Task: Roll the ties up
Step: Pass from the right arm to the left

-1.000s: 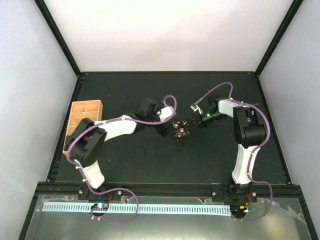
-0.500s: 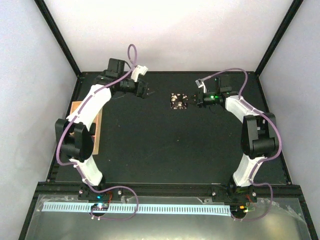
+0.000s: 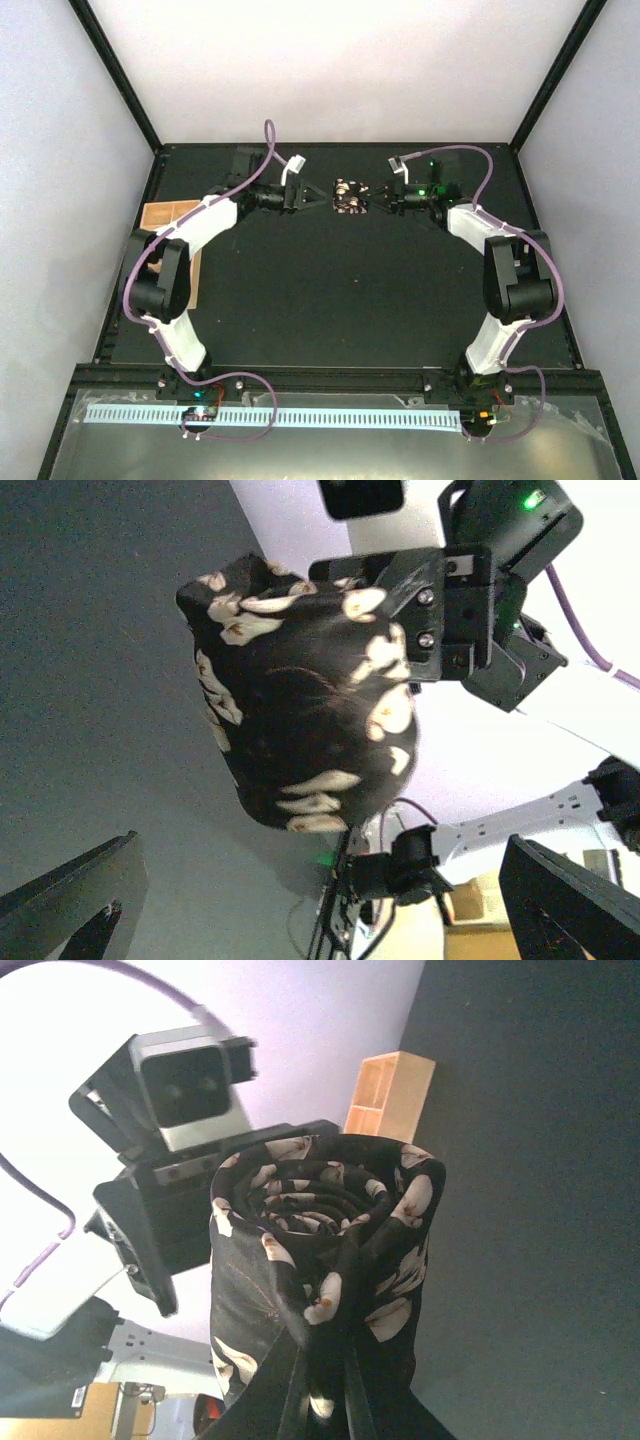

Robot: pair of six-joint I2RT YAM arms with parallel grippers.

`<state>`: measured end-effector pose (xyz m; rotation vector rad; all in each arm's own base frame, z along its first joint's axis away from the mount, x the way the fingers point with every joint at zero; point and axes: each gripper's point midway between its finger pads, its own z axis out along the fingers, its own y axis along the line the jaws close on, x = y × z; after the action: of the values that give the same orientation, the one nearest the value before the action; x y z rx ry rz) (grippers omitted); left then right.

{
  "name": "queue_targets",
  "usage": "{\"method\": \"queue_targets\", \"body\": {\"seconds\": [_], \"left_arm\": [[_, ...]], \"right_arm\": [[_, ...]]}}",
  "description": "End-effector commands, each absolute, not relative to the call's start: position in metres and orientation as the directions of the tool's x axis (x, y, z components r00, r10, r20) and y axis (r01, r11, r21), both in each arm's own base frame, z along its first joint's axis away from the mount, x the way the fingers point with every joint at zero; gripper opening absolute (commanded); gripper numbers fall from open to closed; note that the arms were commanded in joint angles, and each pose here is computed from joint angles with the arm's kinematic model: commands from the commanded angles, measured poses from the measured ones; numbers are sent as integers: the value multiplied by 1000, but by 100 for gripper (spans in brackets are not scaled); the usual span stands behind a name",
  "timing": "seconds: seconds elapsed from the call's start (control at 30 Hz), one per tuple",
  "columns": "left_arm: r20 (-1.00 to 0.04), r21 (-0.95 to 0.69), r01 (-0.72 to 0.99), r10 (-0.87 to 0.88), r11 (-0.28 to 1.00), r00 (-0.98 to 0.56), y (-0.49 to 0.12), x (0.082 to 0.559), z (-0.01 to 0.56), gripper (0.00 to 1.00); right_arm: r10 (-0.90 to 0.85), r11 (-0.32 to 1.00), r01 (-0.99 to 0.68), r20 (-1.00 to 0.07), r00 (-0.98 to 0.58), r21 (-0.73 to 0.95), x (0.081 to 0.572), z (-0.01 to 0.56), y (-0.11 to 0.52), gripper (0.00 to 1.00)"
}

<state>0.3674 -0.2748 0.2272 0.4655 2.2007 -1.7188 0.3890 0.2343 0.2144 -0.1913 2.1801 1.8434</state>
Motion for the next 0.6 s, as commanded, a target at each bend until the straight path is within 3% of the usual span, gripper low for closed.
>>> {"method": "queue_targets", "body": {"seconds": [0.0,0.3,0.57], "left_arm": [[-406,-903,411,70,127,-911,-300,359,241,99],[-374,-921,380,80,90,-924,-312,365,238,99],[-352,-932,357,86,57,-932,-315,364,238,86]], "right_arm": [[42,107,-354,-360,-932,929,373,248,246,2],[19,101,-357,-361,-932,929,365,247,258,1],[13,111,-350,-354,-935,930,361,239,263,2]]}}
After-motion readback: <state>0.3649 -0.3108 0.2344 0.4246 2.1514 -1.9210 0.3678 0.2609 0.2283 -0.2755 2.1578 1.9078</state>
